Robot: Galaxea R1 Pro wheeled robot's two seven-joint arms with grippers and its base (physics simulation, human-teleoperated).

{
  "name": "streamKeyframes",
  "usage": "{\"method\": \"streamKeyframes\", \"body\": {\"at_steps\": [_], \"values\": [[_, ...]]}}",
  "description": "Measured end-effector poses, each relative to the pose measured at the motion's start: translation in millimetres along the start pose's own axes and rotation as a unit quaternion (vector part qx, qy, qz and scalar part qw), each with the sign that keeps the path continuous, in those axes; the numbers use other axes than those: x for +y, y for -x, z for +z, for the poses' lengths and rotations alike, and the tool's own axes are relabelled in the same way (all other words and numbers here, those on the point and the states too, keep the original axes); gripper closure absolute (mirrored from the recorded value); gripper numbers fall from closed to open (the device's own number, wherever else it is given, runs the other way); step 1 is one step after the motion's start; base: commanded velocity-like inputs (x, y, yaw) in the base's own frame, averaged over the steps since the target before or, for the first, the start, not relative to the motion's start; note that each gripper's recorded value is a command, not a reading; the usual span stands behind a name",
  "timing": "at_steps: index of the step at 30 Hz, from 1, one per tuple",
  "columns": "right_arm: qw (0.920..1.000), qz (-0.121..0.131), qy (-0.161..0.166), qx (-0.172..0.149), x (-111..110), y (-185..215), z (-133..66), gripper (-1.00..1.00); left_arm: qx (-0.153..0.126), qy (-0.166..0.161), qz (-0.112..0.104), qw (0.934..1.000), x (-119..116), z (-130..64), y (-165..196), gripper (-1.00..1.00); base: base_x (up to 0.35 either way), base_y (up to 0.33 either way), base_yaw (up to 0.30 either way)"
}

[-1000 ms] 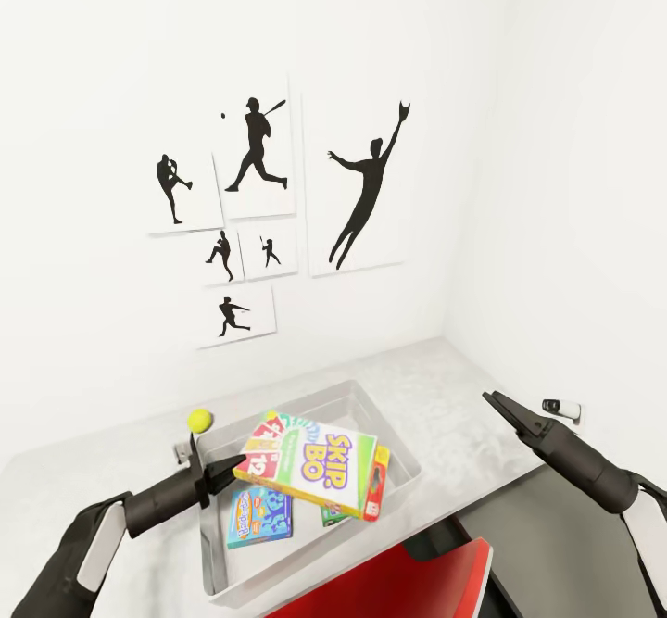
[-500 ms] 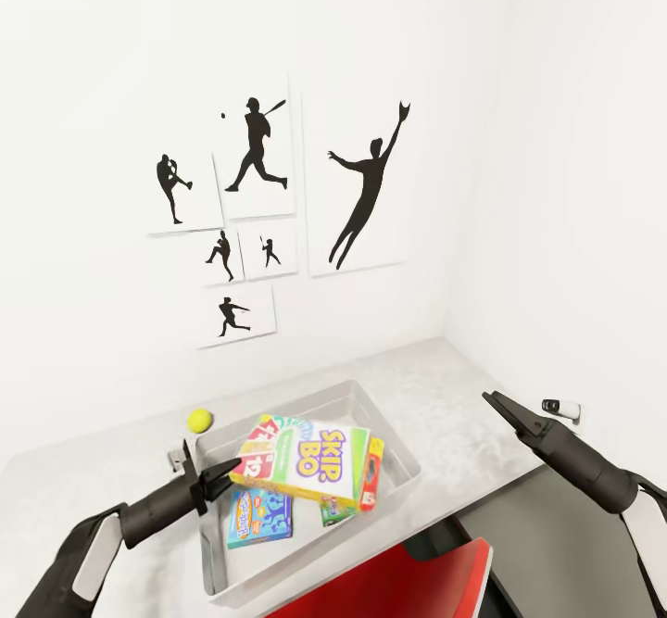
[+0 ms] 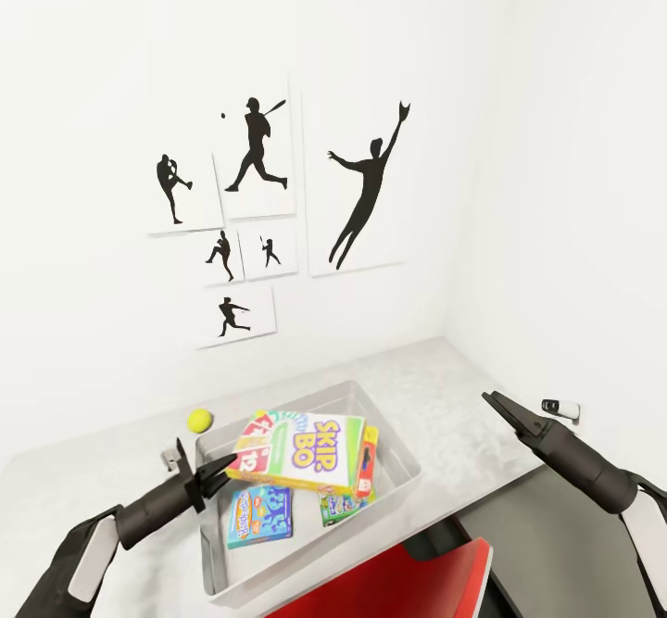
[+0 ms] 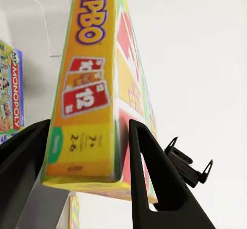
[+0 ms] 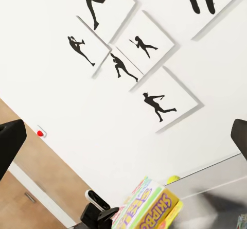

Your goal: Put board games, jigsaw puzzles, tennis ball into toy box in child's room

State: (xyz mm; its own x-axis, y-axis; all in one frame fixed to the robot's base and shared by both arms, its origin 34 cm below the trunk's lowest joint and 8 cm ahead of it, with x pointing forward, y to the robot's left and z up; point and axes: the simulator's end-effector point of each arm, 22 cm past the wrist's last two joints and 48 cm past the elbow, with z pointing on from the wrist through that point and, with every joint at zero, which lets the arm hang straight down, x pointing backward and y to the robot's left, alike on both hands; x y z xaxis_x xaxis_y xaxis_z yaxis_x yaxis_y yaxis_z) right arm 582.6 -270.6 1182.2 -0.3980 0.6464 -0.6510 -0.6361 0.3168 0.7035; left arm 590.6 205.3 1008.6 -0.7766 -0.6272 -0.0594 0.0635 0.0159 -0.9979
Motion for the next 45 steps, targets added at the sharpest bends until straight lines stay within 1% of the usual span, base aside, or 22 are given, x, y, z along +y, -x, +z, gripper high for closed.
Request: {"method": "streamKeyframes", "body": {"at_steps": [5,10,14,17,19,23,32,34,39,45], "values": [[1.0000,0.000,0.000,0.000,0,0,0.2,-1.00,-0.002,-0.009,-0.006,0.9999,-1,7.9,-5,1.00,0.000,0.000,0.000],[1.0000,0.000,0.000,0.000,0,0,0.2,-1.00,-0.015,-0.024,-0.018,0.9994,-4,17.7,-10,1.00,0.000,0.000,0.000],[1.0000,0.000,0.000,0.000,0,0,0.1,-1.00,-0.020,-0.029,-0.022,0.9991,-4,20.6,-12,1.00,0.000,0.000,0.000],[1.0000,0.000,0.000,0.000,0,0,0.1,-1.00,-0.026,-0.030,-0.025,0.9989,-3,18.1,-11,1.00,0.000,0.000,0.000],[1.0000,0.000,0.000,0.000,0,0,0.1,-1.00,-0.037,-0.030,-0.026,0.9986,-2,11.7,-7,1.00,0.000,0.000,0.000],[1.0000,0.000,0.001,0.000,0,0,0.4,-1.00,-0.051,-0.037,-0.022,0.9978,-7,6.7,-3,1.00,0.000,0.000,0.000],[1.0000,0.000,0.000,0.000,0,0,0.2,-1.00,-0.058,-0.033,-0.017,0.9976,-6,-2.7,-8,1.00,0.000,0.000,0.000],[1.0000,0.000,0.000,0.000,0,0,0.1,-1.00,-0.062,-0.032,-0.019,0.9974,-5,-3.3,-8,1.00,0.000,0.000,0.000],[1.0000,0.000,0.000,0.000,0,0,0.1,-1.00,-0.079,-0.017,-0.025,0.9964,3,-7.5,-3,1.00,0.000,0.000,0.000],[1.0000,0.000,0.001,0.000,0,0,-0.2,-1.00,-0.085,-0.014,-0.028,0.9959,6,-8.7,-2,1.00,0.000,0.000,0.000]]}}
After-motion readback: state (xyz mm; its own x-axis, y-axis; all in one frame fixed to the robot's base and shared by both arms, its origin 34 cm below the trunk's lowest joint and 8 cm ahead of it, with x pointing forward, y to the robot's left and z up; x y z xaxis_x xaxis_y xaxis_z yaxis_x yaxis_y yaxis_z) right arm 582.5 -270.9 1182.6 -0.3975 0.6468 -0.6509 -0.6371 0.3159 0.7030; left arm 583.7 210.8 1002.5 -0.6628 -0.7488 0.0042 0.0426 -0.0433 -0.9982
